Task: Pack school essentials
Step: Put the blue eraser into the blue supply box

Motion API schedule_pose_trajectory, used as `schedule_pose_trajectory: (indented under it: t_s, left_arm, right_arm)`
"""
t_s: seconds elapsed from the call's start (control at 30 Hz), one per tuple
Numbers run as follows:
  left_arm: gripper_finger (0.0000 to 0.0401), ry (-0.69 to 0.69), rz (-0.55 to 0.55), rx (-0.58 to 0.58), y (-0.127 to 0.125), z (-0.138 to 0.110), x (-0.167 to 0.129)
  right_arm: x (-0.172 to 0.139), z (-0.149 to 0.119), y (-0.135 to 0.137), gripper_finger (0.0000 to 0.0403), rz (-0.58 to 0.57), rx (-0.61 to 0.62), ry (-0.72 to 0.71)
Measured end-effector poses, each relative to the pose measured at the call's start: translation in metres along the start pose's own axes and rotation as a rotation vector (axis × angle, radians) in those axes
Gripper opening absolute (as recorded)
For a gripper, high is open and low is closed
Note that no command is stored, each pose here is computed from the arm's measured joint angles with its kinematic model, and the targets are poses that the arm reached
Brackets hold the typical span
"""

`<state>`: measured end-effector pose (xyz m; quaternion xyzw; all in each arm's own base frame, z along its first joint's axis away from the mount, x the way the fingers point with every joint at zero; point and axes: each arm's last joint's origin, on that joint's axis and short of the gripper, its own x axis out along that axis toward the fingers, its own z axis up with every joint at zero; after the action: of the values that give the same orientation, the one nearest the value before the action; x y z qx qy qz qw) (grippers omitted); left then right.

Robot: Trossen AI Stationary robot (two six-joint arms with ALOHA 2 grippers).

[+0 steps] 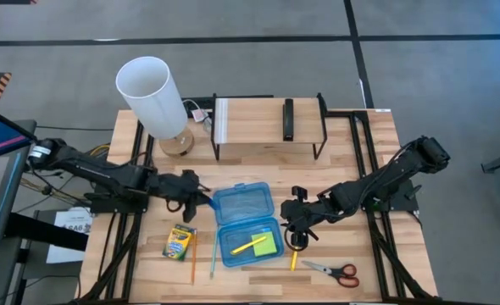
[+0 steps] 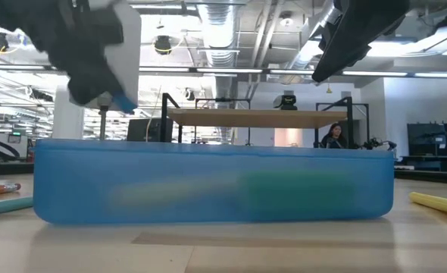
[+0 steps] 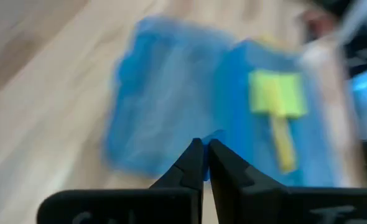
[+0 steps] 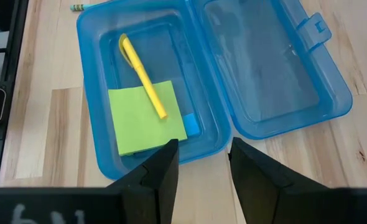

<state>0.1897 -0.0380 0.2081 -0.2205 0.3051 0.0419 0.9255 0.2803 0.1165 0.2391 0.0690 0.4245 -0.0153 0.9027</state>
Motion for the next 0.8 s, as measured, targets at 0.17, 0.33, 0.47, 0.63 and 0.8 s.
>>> schedule_pose_trajectory:
  t_s: [0.17, 0.33, 0.47, 0.63, 0.8]
  left_arm:
    - [0.0000, -0.079, -0.168, 0.064, -0.032, -0.003, 0.010]
    - [0.0000, -0.091, -0.241, 0.096, -0.054, -0.018, 0.035]
    - [0.0000, -0.063, -0.273, 0.089, -0.064, -0.032, 0.058]
    - [0.0000, 0.031, -0.293, 0.085, -0.075, -0.038, 0.086]
    - [0.0027, 0.112, -0.276, 0.097, -0.079, -0.033, 0.105]
  right_arm:
    - [0.000, 0.000, 0.000, 0.0161, 0.000, 0.000, 0.000]
    - [0.000, 0.000, 0.000, 0.0161, 0.000, 0.000, 0.000]
    - [0.000, 0.000, 0.000, 0.0161, 0.000, 0.000, 0.000]
    - [0.000, -0.001, 0.000, 0.0161, -0.004, -0.002, 0.008]
    - [0.000, -0.003, -0.001, 0.0161, -0.011, -0.008, 0.035]
